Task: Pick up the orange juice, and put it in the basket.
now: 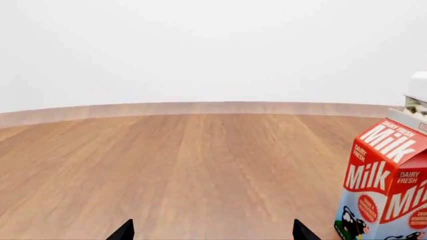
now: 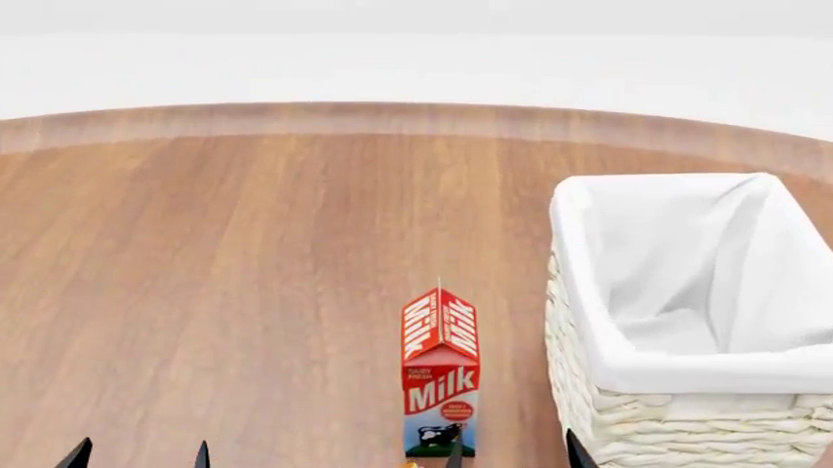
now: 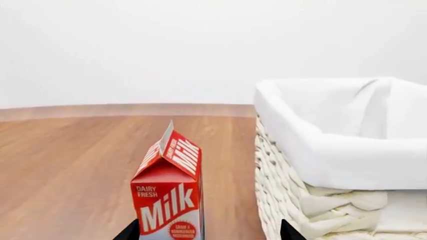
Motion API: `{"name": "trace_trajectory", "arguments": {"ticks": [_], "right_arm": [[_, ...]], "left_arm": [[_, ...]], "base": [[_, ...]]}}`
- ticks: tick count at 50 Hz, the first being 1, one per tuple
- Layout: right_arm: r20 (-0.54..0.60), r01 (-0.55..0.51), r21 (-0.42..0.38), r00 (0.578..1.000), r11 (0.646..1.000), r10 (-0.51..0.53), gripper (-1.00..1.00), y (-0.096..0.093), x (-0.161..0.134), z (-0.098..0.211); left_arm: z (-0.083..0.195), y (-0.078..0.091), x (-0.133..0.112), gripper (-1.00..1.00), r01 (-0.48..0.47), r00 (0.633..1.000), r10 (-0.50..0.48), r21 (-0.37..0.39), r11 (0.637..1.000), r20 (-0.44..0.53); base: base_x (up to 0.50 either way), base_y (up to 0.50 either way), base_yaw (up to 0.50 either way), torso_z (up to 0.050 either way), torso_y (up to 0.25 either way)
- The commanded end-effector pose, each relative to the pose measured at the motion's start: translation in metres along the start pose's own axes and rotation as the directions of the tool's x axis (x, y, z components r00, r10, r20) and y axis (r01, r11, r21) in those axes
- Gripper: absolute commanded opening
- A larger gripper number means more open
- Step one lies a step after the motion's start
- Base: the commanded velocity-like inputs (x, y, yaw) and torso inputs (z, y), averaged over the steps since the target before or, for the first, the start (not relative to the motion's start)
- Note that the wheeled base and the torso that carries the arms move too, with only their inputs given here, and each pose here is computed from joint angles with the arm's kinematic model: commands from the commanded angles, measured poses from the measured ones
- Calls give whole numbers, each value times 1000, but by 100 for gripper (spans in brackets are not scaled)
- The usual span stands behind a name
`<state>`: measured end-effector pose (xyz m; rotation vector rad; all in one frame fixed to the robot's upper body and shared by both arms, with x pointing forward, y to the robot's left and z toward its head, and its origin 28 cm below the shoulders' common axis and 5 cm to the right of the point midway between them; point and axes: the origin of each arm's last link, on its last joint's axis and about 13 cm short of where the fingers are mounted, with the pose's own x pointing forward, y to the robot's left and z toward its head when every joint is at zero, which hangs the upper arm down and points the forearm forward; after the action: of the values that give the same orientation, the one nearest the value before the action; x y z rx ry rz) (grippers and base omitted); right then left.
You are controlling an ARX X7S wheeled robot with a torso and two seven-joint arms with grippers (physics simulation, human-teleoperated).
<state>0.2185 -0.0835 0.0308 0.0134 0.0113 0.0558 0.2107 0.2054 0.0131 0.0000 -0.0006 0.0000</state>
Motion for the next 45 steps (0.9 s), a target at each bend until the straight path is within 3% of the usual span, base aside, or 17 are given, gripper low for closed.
{"name": "trace_trajectory", "arguments": {"ticks": [1,45], "right_arm": [[4,-9,8,1000,1000,9,100,1,-6,3],[-4,-142,-1,990,990,142,100,19,-46,-2]], "left_arm": [[0,0,0,100,0,1000,0,0,1000,-1],[0,0,0,100,0,1000,0,0,1000,-1]], "base": [[0,0,0,0,0],[0,0,0,0,0]]}}
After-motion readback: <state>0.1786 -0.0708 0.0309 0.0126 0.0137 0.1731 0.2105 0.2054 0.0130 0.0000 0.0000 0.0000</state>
